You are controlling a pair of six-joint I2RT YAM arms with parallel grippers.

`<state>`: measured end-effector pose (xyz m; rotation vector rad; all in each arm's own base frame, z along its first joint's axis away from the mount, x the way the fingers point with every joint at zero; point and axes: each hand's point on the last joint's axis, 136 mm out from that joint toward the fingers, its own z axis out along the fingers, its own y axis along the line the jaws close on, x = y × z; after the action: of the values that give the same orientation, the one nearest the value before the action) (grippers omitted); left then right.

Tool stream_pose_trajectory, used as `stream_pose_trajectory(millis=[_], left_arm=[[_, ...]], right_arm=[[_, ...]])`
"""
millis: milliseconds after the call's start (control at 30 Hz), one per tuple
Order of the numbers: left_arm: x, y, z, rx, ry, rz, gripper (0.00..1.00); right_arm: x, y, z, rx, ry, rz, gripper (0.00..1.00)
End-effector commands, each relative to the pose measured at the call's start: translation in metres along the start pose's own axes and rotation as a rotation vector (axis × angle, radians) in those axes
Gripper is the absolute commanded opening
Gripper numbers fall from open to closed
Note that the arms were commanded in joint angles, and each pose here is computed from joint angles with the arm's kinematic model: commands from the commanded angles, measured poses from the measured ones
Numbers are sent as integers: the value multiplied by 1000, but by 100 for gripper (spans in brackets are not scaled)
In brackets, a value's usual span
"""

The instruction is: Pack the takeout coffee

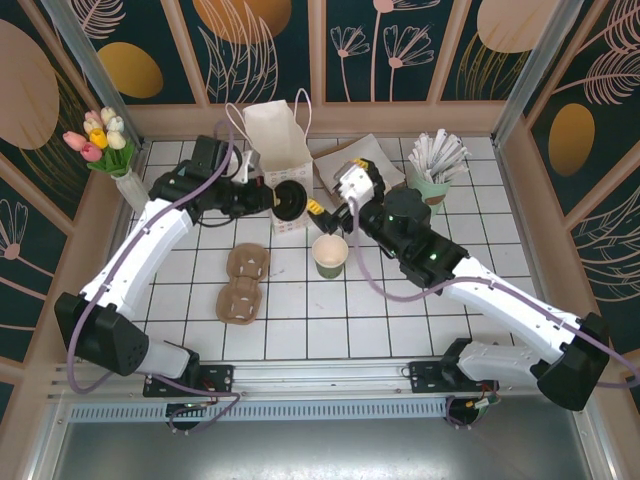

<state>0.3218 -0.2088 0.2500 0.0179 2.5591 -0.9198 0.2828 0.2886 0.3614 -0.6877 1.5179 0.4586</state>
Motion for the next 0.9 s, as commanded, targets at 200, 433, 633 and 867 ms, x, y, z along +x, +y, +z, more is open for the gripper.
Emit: stream_pose_trajectory(millis=[200,433,633,867], left_arm=[[44,-3,26,-13,54,-75,0],[64,-9,59,-13,102,-151,0],[74,-9,81,-93,156,-146,0],[82,-8,96,-118,200,-139,0]], right_arm=[[108,-58,-14,216,234,897,99],[162,-53,-32,116,379,1090,97],[195,-30,-42,-8,496,1129,97],[194,-18,-39,-112,456,1186,97]])
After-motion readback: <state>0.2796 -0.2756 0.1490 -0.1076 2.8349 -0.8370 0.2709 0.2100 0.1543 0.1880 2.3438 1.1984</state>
